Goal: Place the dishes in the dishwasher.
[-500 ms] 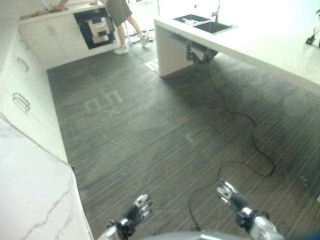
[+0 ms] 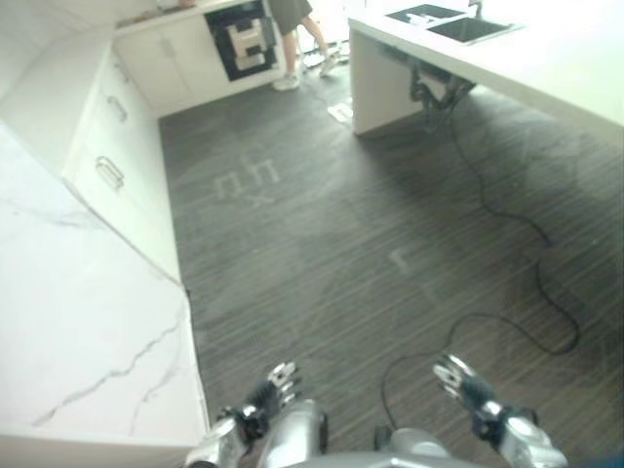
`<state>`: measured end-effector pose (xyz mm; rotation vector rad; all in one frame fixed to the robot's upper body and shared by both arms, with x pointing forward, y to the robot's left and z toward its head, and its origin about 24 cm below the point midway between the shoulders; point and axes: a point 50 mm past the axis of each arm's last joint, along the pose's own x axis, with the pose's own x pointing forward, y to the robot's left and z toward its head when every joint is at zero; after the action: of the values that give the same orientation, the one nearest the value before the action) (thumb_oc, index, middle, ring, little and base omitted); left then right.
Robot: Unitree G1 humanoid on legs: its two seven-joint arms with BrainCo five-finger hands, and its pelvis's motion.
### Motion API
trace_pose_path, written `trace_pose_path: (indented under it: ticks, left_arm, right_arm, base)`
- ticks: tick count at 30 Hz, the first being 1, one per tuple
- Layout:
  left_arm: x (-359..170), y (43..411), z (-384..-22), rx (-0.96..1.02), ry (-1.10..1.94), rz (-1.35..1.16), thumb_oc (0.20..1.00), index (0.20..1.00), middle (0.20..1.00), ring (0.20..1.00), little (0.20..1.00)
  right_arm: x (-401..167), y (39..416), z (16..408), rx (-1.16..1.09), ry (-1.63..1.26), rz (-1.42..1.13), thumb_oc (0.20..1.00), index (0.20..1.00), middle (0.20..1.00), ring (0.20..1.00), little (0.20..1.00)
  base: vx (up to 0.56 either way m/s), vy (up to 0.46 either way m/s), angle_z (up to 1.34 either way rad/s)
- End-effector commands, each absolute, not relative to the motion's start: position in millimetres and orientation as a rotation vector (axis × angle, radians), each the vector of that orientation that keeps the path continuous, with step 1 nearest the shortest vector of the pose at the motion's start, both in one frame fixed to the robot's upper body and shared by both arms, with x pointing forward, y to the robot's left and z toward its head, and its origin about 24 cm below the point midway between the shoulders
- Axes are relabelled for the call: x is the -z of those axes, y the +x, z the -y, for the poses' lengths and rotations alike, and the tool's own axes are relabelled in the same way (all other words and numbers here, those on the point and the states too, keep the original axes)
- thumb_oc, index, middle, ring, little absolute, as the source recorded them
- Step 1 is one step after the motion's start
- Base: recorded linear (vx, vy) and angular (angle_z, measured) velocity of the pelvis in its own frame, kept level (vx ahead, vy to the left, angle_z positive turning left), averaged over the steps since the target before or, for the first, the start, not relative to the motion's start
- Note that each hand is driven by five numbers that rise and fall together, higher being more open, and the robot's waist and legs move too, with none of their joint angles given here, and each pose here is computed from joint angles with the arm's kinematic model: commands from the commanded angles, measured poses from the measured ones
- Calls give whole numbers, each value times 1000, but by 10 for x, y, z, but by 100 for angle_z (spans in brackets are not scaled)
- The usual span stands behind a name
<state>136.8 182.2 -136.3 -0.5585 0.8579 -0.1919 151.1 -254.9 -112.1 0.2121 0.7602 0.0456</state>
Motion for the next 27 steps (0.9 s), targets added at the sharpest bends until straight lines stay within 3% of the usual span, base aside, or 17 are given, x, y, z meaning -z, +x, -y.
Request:
trace_pose_path:
  ticks: [1,7,16,27]
  left_arm:
    - [1258,1503,-1865,248,-507,-763,1000,1000,1000,1000,1000]
    - [1269,1462,-1877,235,-487,-761,1000,1000,1000,1000,1000]
    - [1155,1698,-1853,328,-360,-740,1000,1000,1000,1000,1000]
    - [1200,1589,-1799,377,-348,-761,1000,1000,1000,1000,1000]
  right_arm:
    - [983,1629,2513,-103,226,-644,1000,1000,1000,1000,1000]
    - [995,1596,2510,-67,246,-651,1000,1000,1000,1000,1000]
    - [960,1672,2297,-60,246,-573,1000,1000,1000,1000,1000]
    - [909,1658,2397,-53,262,-559,1000,1000,1000,1000,1000]
  base:
    - [497,100,46]
    - [462,238,-11]
    - [319,276,-1]
    - [386,-133,21]
